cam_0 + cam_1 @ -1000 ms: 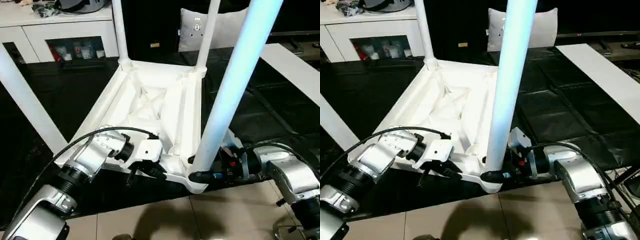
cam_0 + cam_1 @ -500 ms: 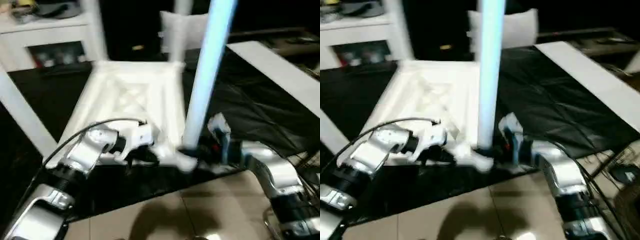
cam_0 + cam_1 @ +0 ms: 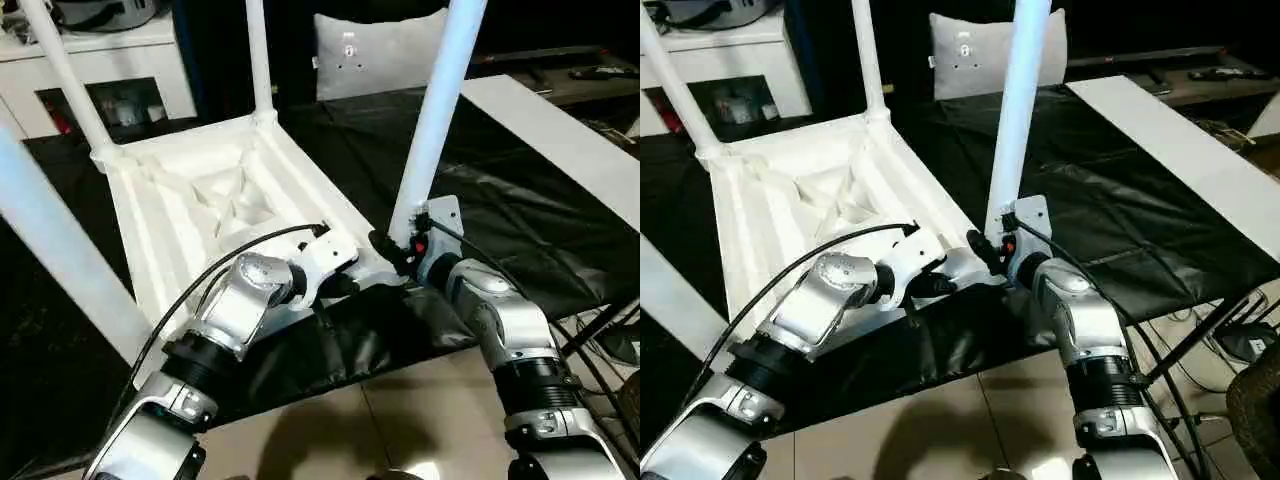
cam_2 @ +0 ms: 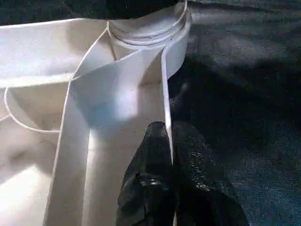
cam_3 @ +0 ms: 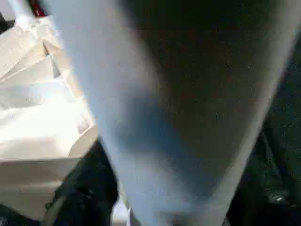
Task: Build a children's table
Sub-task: Rotate leg to tighten
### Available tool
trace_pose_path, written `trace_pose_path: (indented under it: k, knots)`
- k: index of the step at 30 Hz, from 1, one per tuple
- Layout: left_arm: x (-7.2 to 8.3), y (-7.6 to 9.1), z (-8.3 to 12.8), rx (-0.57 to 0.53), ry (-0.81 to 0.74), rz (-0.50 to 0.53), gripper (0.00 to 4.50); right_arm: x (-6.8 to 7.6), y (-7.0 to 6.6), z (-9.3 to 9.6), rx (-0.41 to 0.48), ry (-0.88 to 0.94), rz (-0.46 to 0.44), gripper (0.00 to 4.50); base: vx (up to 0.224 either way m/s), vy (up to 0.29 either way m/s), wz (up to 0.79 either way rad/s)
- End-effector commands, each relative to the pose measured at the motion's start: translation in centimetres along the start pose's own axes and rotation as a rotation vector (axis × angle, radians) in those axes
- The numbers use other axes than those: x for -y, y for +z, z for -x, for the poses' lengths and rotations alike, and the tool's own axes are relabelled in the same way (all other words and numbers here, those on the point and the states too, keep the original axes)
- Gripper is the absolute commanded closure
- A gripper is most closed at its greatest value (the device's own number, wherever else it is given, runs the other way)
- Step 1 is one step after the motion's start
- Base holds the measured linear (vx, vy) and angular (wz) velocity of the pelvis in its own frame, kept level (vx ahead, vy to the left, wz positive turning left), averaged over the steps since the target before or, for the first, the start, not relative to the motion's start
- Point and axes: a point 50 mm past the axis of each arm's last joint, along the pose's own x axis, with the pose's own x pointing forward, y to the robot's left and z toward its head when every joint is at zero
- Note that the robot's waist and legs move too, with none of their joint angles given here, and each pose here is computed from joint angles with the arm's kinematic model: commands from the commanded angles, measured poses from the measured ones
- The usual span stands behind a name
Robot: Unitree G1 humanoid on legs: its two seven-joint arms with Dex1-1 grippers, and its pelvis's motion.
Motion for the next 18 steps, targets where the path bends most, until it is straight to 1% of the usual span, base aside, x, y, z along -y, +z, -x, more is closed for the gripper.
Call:
trace_pose_path:
  k: [1, 2, 3, 4, 6, 7, 8, 9, 11, 12, 13, 14, 16, 18]
  knots:
    - [1.1, 1.7, -0.7, 0.035, -0.068, -0.081, 4.50, -0.9, -0.8, -0.2, -0.035, 0.067, 0.043, 1.29, 0.000, 0.000, 0.00]
    - [0.9, 1.5, -0.5, 0.030, -0.067, -0.084, 4.50, -0.6, -0.8, 0.1, -0.026, 0.077, 0.062, 1.29, 0.000, 0.000, 0.00]
    - [0.7, 1.3, -0.3, 0.029, -0.071, -0.097, 4.50, -0.3, -0.8, 0.5, -0.021, 0.088, 0.081, 1.00, 0.000, 0.000, 0.00]
    - [0.6, 1.2, -0.1, 0.029, -0.073, -0.106, 4.50, -0.1, -0.8, 0.7, -0.019, 0.095, 0.092, 0.93, 0.000, 0.000, 0.00]
    - [0.3, 0.6, 0.3, 0.017, -0.085, -0.110, 4.50, 0.6, -0.8, 1.5, -0.012, 0.117, 0.114, 0.92, 0.000, 0.000, 0.00]
    - [0.2, 0.5, 0.4, 0.018, -0.094, -0.119, 4.50, 0.8, -0.7, 1.7, -0.010, 0.126, 0.123, 0.85, 0.000, 0.000, 0.00]
    - [0.0, 0.1, 0.9, 0.015, -0.122, -0.138, 4.50, 1.4, -0.4, 2.4, -0.006, 0.163, 0.159, 0.70, 0.000, 0.000, 0.00]
    - [-0.1, -0.1, 1.0, 0.012, -0.132, -0.143, 4.50, 1.5, -0.4, 2.7, -0.006, 0.179, 0.173, 0.55, 0.000, 0.000, 0.00]
    - [-0.3, -0.5, 1.5, 0.004, -0.160, -0.185, 4.50, 1.9, -0.1, 3.3, -0.009, 0.226, 0.214, 0.47, 0.000, 0.000, 0.00]
    - [-0.4, -0.9, 1.8, -0.013, -0.181, -0.197, 4.50, 2.0, 0.1, 3.8, -0.009, 0.271, 0.229, 0.26, 0.000, 0.000, 0.00]
    - [-0.5, -1.2, 2.0, -0.026, -0.196, -0.204, 4.50, 2.1, 0.2, 4.1, -0.009, 0.303, 0.239, 0.14, 0.000, 0.000, 0.00]
    - [-0.6, -1.9, 2.6, -0.054, -0.238, -0.220, 4.50, 2.3, 0.3, 4.8, -0.033, 0.383, 0.267, 0.14, 0.000, 0.000, 0.00]
    - [-0.5, -2.2, 3.0, -0.057, -0.291, -0.258, 4.50, 2.3, 0.3, 5.4, -0.061, 0.454, 0.301, 0.14, 0.000, 0.000, 0.00]
    - [-0.3, -2.5, 3.4, -0.066, -0.340, -0.274, 4.50, 2.3, 0.2, 5.8, -0.084, 0.509, 0.313, 0.14, 0.000, 0.000, 0.00]
